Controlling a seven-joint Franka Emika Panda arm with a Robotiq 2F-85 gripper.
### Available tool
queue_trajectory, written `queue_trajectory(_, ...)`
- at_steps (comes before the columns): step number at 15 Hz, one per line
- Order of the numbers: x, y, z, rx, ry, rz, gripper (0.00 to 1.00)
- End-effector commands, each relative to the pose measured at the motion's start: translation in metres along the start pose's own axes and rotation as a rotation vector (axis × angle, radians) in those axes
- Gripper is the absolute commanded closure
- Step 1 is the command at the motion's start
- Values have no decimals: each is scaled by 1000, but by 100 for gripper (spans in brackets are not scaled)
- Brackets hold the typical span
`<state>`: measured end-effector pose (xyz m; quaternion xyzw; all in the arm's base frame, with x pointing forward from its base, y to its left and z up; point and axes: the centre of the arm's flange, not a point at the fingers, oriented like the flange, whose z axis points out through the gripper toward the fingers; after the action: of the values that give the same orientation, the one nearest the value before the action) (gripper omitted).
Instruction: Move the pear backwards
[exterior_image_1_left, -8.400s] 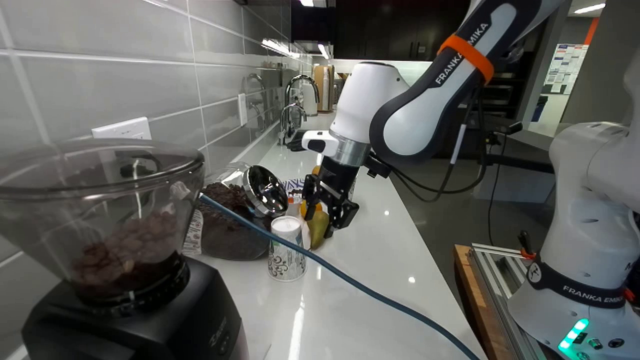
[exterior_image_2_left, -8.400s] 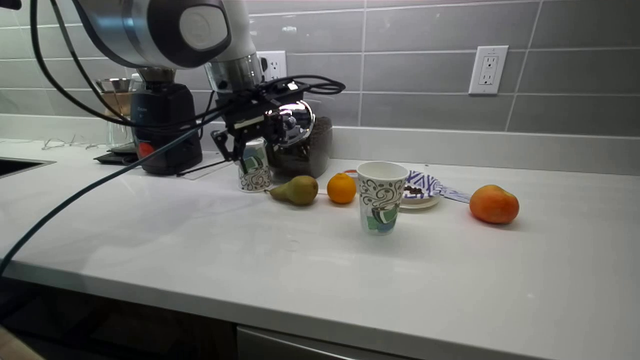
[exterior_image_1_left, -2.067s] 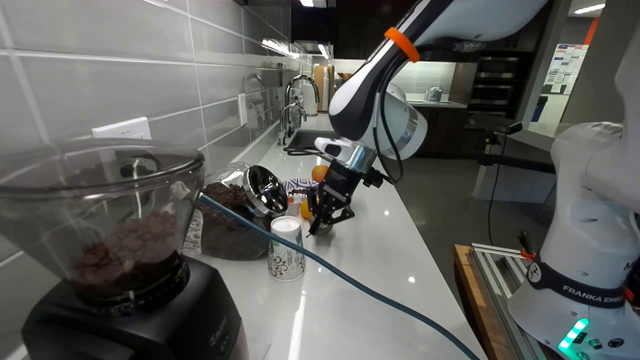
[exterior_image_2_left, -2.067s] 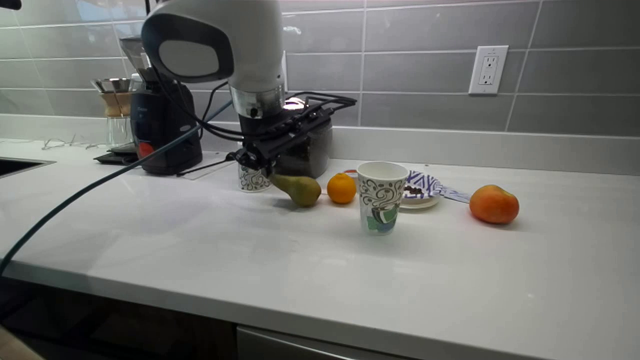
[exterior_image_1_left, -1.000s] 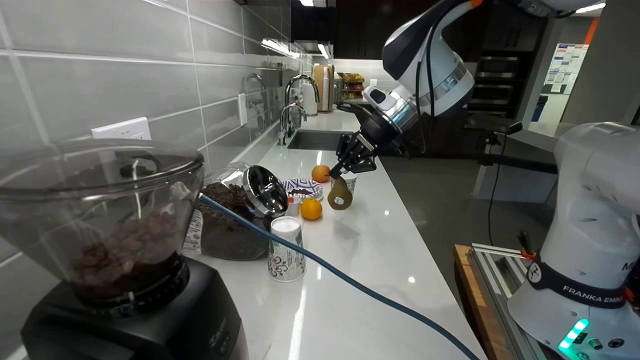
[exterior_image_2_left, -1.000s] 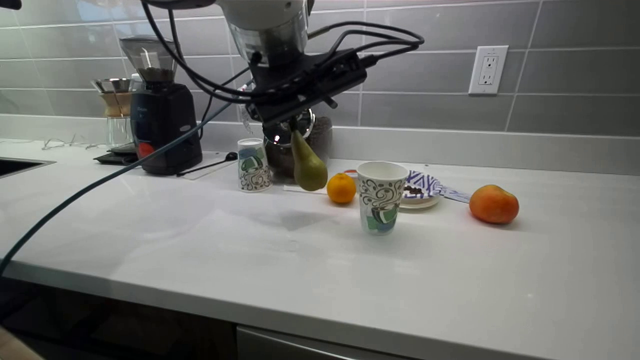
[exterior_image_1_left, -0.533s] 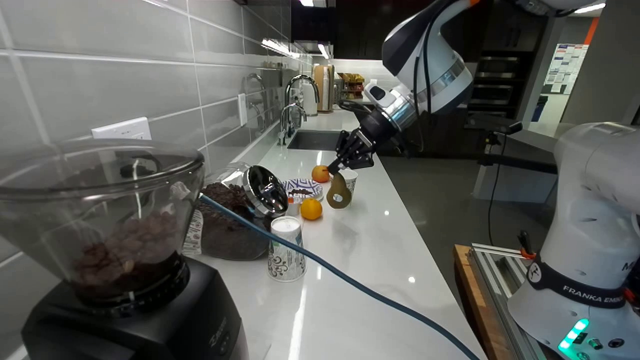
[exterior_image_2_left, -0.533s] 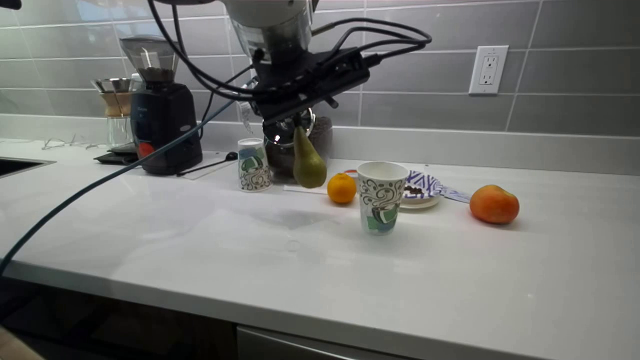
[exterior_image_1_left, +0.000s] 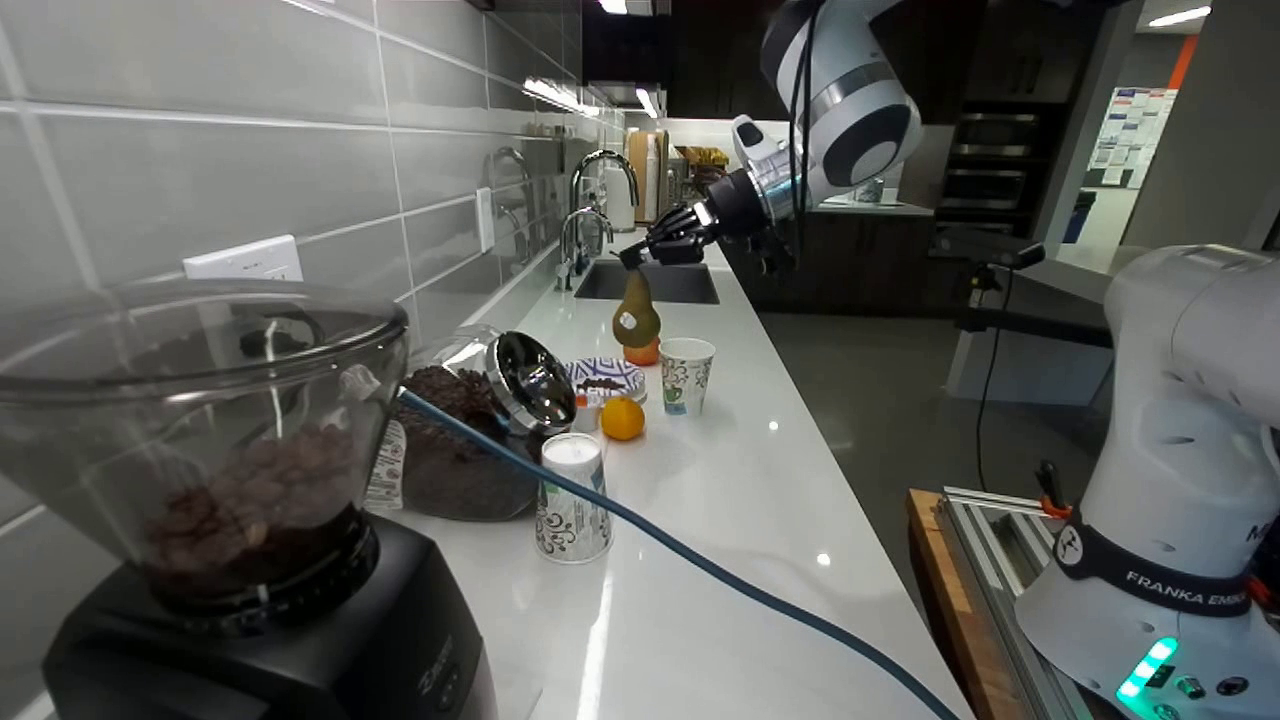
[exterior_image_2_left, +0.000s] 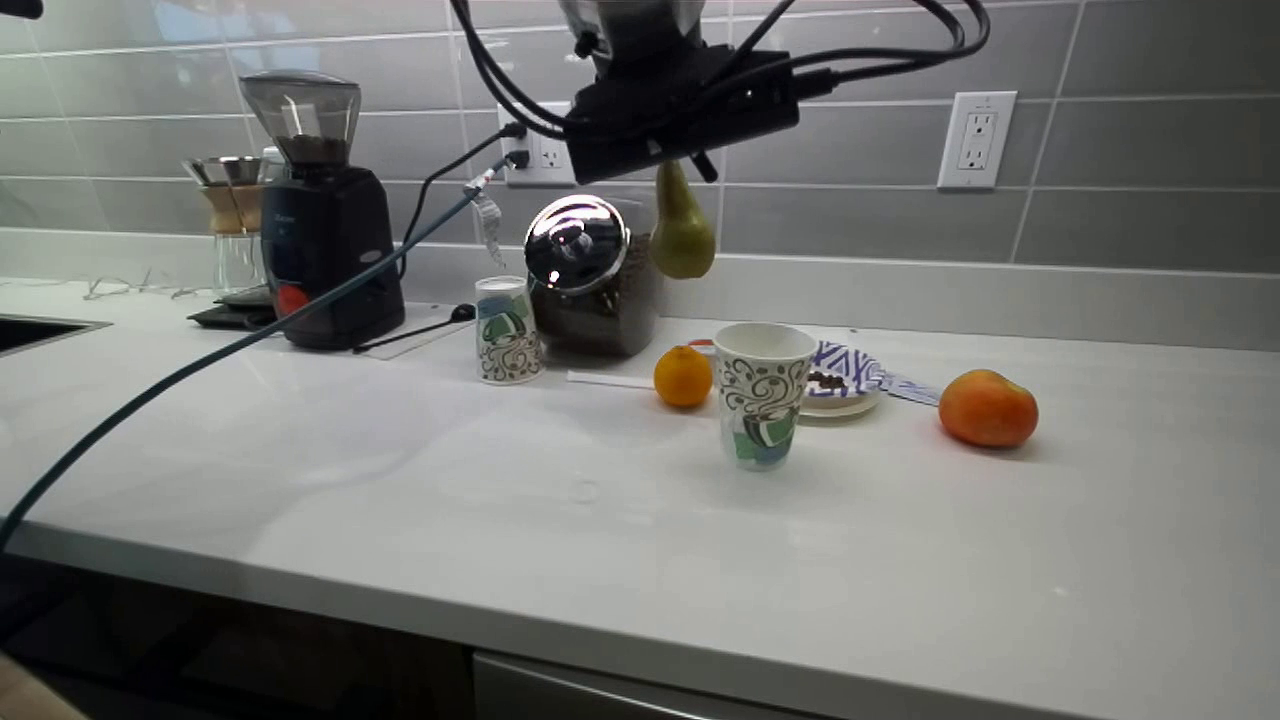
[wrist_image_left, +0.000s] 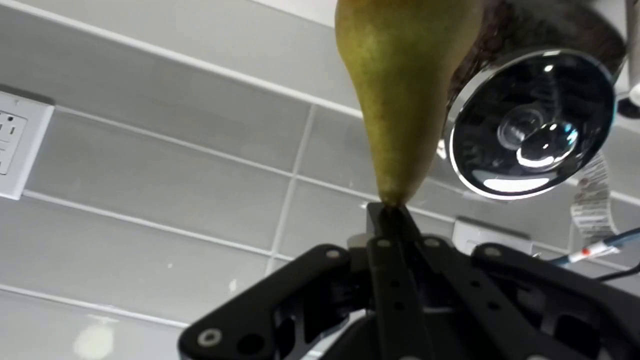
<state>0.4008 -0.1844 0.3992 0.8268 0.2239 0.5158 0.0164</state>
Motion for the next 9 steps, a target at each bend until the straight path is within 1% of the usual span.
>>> queue_trajectory(1, -7, 19, 46, -24, 137, 119, 99)
queue_trajectory(2, -8, 24, 55, -13, 167, 173, 99)
queue_trajectory(3, -10, 30, 69, -20, 189, 210, 99)
queue_trajectory(4, -13, 36, 80, -32, 203, 236, 99)
queue_trajectory(6, -20, 43, 105, -23, 220, 295, 99)
queue_trajectory(7, -22, 41, 117, 60, 213, 324, 99)
queue_trajectory(8, -23, 24, 80, 14, 206, 277, 96)
queue_trajectory(9, -28, 23, 94, 40, 204, 301, 96)
